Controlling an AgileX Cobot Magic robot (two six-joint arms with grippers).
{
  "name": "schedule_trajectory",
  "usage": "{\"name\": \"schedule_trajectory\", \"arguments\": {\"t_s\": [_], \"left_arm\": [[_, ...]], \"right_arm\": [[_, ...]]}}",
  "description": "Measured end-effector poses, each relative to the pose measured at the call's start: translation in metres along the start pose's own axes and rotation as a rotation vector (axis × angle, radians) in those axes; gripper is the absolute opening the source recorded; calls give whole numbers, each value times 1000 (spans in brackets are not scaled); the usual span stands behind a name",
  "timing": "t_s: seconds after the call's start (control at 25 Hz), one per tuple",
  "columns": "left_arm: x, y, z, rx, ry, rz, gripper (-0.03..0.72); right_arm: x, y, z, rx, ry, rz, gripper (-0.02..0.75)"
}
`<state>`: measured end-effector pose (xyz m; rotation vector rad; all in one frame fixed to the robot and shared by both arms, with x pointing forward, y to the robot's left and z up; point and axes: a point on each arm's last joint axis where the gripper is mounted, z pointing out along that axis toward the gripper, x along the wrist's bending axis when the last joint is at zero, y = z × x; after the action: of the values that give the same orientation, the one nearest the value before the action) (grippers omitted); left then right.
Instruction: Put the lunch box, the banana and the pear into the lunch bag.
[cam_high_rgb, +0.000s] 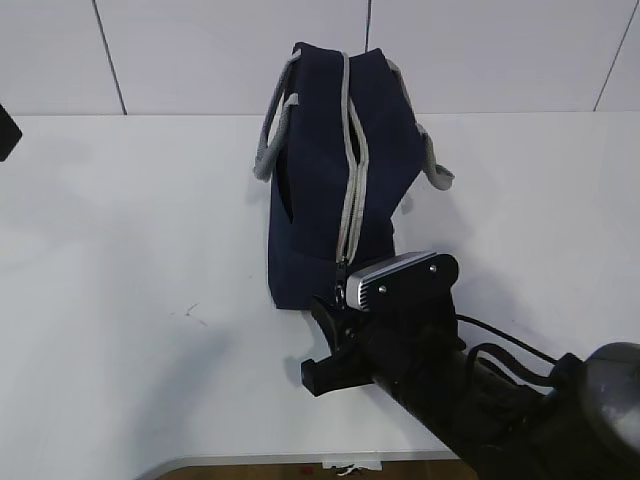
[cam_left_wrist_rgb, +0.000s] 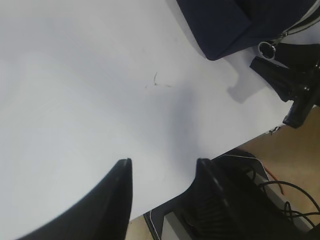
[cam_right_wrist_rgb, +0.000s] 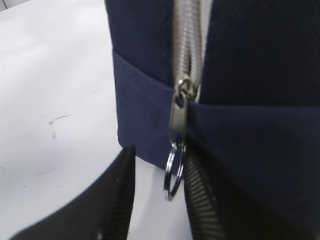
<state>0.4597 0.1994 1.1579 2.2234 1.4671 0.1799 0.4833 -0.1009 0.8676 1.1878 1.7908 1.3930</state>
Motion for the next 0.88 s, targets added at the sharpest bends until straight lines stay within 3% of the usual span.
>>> {"name": "schedule_trajectory", "arguments": {"t_s": [0.48,0.88], "left_arm": [[0,0,0,0,0,0,318],[0,0,0,0,0,0,318]], "right_arm": [[0,0,0,0,-1,4,191],[-2,0,0,1,-17,12,26]]}}
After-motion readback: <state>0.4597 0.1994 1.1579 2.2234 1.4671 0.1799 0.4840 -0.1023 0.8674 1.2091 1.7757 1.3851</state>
